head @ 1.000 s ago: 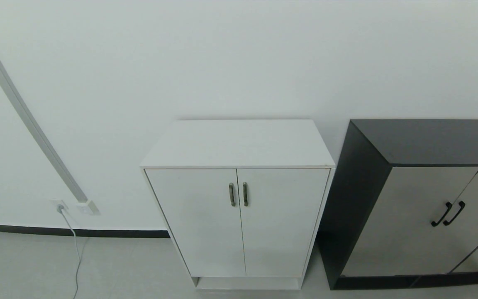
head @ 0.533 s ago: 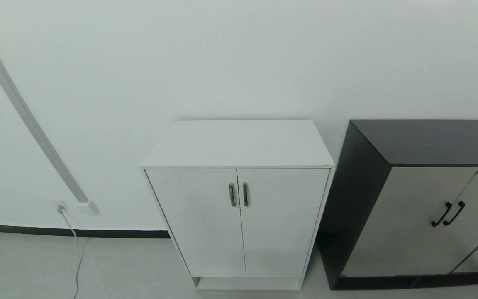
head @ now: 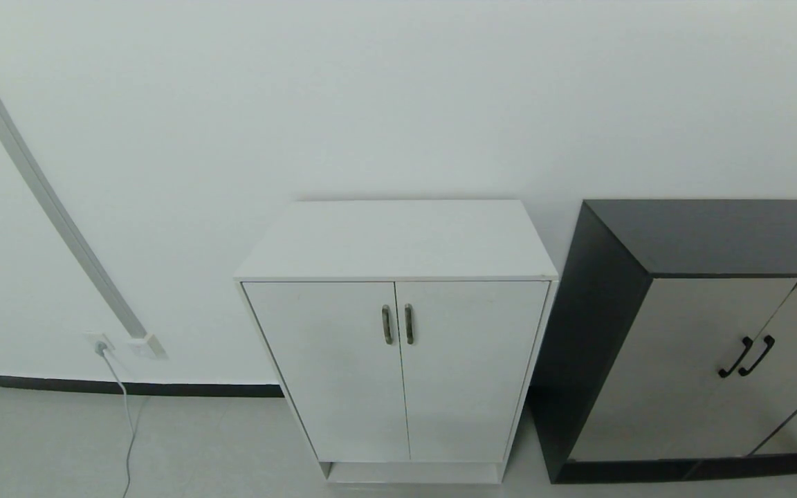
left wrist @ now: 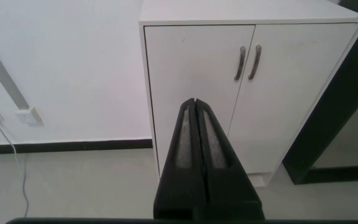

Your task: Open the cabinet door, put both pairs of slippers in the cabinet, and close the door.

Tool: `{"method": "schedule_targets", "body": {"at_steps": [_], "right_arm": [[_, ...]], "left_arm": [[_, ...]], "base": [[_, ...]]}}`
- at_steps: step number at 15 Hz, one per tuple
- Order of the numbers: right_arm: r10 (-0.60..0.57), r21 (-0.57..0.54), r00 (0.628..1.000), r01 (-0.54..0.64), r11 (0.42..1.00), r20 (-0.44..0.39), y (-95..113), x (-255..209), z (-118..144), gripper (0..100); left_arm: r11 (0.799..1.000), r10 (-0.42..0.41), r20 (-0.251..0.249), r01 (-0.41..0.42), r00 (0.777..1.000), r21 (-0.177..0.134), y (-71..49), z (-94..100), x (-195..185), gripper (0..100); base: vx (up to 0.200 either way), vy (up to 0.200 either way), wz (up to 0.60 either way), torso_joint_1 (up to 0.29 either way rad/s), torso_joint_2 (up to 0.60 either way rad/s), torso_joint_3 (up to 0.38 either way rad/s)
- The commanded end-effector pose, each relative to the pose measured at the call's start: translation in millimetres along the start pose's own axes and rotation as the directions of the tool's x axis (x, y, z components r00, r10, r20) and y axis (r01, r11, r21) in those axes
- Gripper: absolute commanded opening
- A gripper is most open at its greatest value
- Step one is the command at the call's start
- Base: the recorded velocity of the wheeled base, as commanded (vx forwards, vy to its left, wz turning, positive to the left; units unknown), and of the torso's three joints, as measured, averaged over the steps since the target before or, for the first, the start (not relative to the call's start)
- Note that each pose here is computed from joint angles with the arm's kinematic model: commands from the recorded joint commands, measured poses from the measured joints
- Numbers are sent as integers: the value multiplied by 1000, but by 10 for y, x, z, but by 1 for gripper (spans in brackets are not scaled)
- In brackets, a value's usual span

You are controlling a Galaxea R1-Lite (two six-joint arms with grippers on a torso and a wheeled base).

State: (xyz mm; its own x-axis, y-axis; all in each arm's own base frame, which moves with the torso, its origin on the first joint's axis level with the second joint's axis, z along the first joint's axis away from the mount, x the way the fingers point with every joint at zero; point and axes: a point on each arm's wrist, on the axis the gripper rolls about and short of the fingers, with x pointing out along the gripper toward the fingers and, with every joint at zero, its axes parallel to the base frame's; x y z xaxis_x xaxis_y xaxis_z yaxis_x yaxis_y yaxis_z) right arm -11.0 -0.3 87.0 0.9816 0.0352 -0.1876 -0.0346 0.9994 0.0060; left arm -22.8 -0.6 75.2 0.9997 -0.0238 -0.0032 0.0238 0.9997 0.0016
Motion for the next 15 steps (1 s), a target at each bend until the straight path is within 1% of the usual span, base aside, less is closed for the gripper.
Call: {"method": "schedule_targets", "body": {"at_steps": [1,2,4,6,9,10,14,15], "right_arm": [[-6,-81,993,16,997,121,-2,-95,-38,0],[-7,-82,993,18,996,121,-2,-94,-42,0],[6,-28,994,-3,1000,110,-2,-86,-38,0],[9,-26,994,-7,1000,112,-1,-83,-42,0],[97,-27,988,-94,995,118,18,-74,-52,0],[87,-29,991,-85,996,103,17,-47,-123,0],[74,-25,990,-71,997,122,17,-53,-119,0],[54,-26,986,-51,998,158,21,-79,-131,0]], "left_arm": [[1000,-1,0,1,1000,1,0,0,0,0],[1000,1,0,-1,1000,1,0,0,0,0],[1000,-1,0,1,1000,1,0,0,0,0],[1000,1,-1,-1,1000,0,0,0,1,0],[1000,1,-1,-1,1000,1,0,0,1,0],[1000,1,0,-1,1000,1,0,0,0,0],[1000,-1,0,1,1000,1,-1,0,0,0],[1000,-1,-1,1,1000,1,-1,0,1,0]], "base": [[0,0,0,0,0,0],[0,0,0,0,0,0],[0,0,0,0,0,0],[0,0,0,0,0,0],[0,0,0,0,0,0],[0,0,0,0,0,0],[0,0,0,0,0,0],[0,0,0,0,0,0]]}}
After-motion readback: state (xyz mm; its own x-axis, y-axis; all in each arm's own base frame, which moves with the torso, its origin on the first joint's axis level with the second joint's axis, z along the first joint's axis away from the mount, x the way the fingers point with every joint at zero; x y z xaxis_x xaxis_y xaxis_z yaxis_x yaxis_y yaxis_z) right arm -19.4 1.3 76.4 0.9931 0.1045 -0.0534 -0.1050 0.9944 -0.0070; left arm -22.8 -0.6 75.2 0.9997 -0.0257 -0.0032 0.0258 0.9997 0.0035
